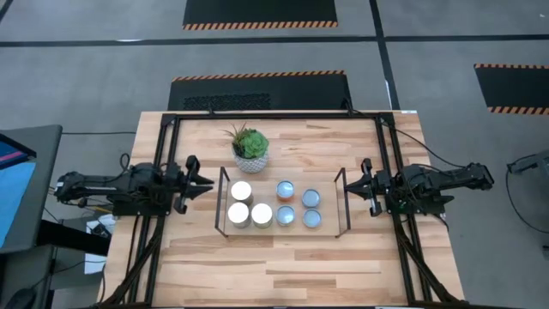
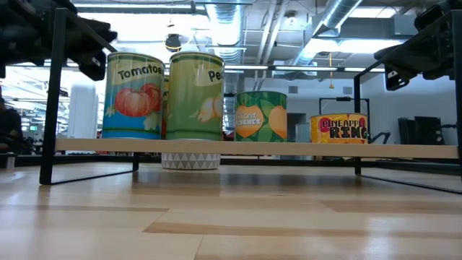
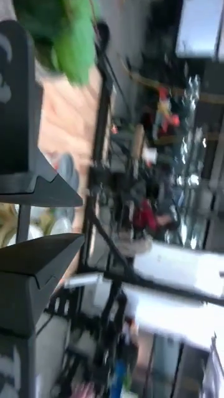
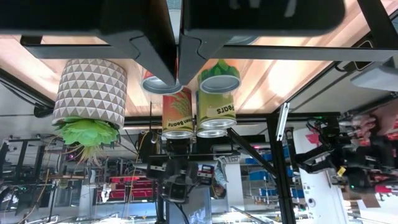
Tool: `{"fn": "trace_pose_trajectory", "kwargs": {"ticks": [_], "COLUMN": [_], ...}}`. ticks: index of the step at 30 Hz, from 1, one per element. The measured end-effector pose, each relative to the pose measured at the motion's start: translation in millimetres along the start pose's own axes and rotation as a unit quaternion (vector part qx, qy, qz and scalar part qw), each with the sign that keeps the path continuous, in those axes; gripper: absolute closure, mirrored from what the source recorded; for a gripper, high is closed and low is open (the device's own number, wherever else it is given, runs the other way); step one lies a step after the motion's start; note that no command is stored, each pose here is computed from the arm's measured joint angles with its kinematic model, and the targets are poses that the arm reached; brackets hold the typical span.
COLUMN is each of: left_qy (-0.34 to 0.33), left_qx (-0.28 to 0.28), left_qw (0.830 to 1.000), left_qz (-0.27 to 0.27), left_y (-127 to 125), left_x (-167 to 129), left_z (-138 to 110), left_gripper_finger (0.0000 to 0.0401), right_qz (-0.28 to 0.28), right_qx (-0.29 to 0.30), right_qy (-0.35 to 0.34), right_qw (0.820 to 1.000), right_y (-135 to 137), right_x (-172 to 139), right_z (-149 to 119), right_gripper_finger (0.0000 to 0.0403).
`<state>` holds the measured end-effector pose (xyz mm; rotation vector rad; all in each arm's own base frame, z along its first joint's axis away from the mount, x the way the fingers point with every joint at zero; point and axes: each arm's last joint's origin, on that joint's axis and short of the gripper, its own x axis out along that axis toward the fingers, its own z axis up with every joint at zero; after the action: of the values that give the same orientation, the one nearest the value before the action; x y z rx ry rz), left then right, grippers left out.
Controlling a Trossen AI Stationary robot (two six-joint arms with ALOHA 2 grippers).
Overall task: Pick and place cans onto a shelf
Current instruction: Return to Home Position
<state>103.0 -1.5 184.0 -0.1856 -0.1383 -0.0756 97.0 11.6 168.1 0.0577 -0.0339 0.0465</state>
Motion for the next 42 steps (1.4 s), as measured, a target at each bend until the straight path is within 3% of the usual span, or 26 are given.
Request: {"fn": "trace_pose_trajectory", "kwargs": {"ticks": [2, 24, 42], "left_qy": [-0.002, 0.048, 0.087], "left_qx": [0.007, 0.039, 0.037], "left_qw": [1.000, 0.998, 0.995], "left_qz": [-0.021, -0.023, 0.006], "left_y": [-1, 0, 3], "left_x": [0, 0, -2], "left_z": [-1, -11, -19], "left_gripper_finger": [0.0333, 0.0333, 0.0333], "right_qz": [0.000, 0.000, 0.000], "right_qx": [0.000, 0.000, 0.000], "right_qy": [0.000, 0.000, 0.000], "right_qw": [1.000, 1.000, 1.000], "right_y": [0, 0, 0], "right_x": [0, 0, 0], "right_z": [0, 0, 0], "right_gripper_finger": [0.0360, 0.0360, 0.0360]}}
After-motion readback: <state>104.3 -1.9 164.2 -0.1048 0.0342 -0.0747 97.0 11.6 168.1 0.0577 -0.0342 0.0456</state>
